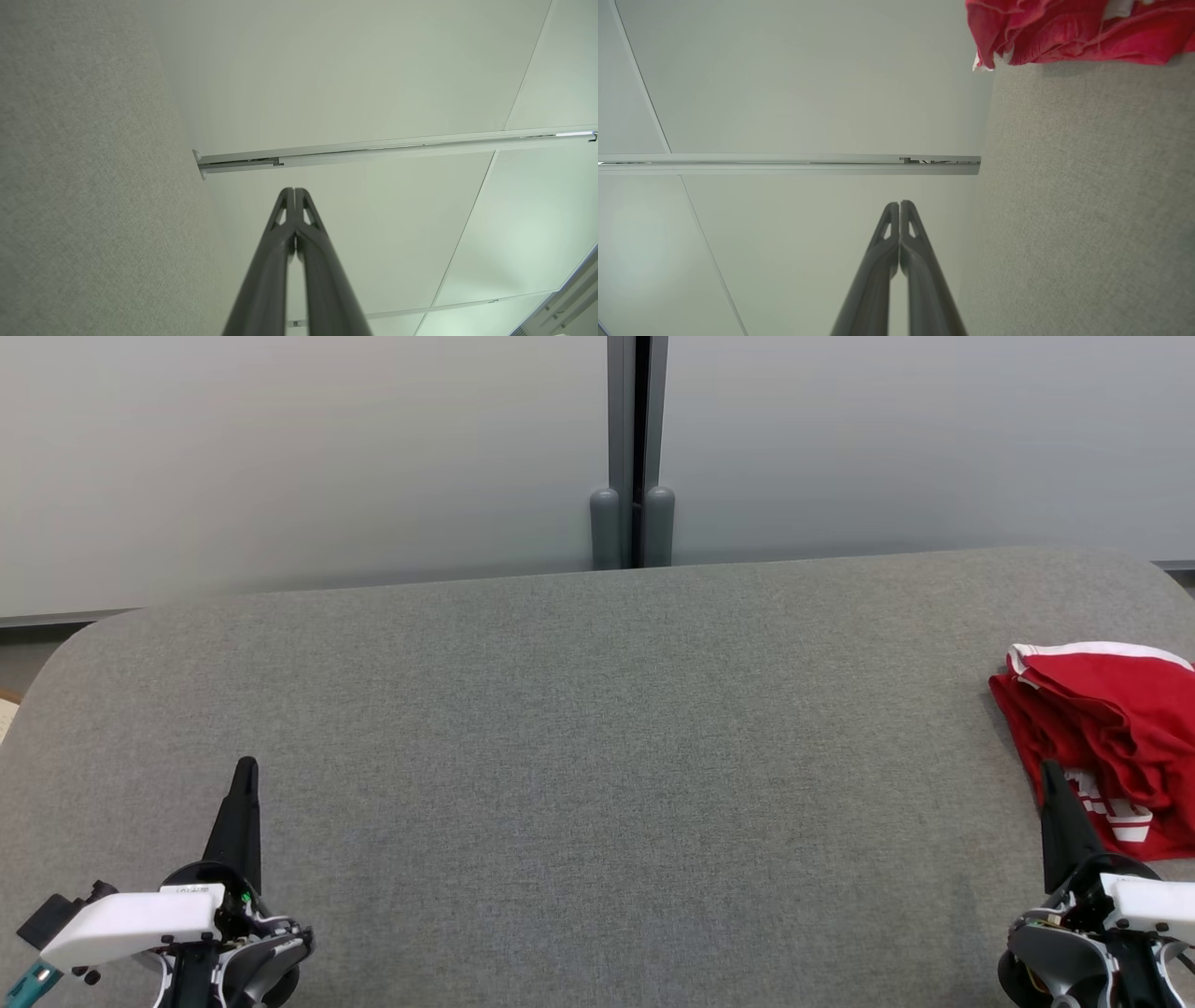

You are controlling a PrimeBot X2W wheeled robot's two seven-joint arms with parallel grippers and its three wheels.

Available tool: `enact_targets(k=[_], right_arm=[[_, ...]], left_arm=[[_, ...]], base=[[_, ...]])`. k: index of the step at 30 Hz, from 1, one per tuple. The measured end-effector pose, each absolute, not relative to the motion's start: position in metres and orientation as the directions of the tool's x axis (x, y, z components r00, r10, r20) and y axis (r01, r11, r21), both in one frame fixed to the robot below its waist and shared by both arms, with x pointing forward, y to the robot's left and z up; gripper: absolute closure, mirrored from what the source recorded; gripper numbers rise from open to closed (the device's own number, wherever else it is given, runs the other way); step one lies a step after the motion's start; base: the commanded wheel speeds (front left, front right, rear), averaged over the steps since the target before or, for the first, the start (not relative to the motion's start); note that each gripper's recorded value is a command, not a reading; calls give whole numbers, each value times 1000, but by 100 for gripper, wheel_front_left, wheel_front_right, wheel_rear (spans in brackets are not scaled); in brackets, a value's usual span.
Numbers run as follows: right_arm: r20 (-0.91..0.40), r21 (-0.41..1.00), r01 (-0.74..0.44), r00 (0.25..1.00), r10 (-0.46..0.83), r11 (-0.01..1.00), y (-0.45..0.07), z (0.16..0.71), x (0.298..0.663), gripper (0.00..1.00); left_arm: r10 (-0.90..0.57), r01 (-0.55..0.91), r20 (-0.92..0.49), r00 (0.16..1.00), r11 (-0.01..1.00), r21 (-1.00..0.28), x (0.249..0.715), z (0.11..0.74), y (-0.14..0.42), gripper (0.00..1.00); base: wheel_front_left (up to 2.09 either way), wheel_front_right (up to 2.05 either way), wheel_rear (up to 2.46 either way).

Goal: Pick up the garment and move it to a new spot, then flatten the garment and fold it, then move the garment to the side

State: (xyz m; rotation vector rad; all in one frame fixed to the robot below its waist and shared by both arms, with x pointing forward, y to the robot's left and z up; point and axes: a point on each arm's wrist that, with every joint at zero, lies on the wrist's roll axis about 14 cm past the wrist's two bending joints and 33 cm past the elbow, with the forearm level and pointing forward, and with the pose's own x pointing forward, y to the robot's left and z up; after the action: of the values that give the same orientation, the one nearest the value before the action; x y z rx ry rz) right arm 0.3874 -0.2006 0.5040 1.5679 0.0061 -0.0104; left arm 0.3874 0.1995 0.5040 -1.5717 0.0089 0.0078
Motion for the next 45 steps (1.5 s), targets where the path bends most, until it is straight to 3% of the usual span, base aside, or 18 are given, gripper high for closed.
enact_targets(k=[45], right_arm=[[-9,1000,9,1000,-1,-1,-200,505,388,100]], left_arm=[[0,-7,-7,1000,-5,-1000,388,505,200,100]], base=[[0,0,0]])
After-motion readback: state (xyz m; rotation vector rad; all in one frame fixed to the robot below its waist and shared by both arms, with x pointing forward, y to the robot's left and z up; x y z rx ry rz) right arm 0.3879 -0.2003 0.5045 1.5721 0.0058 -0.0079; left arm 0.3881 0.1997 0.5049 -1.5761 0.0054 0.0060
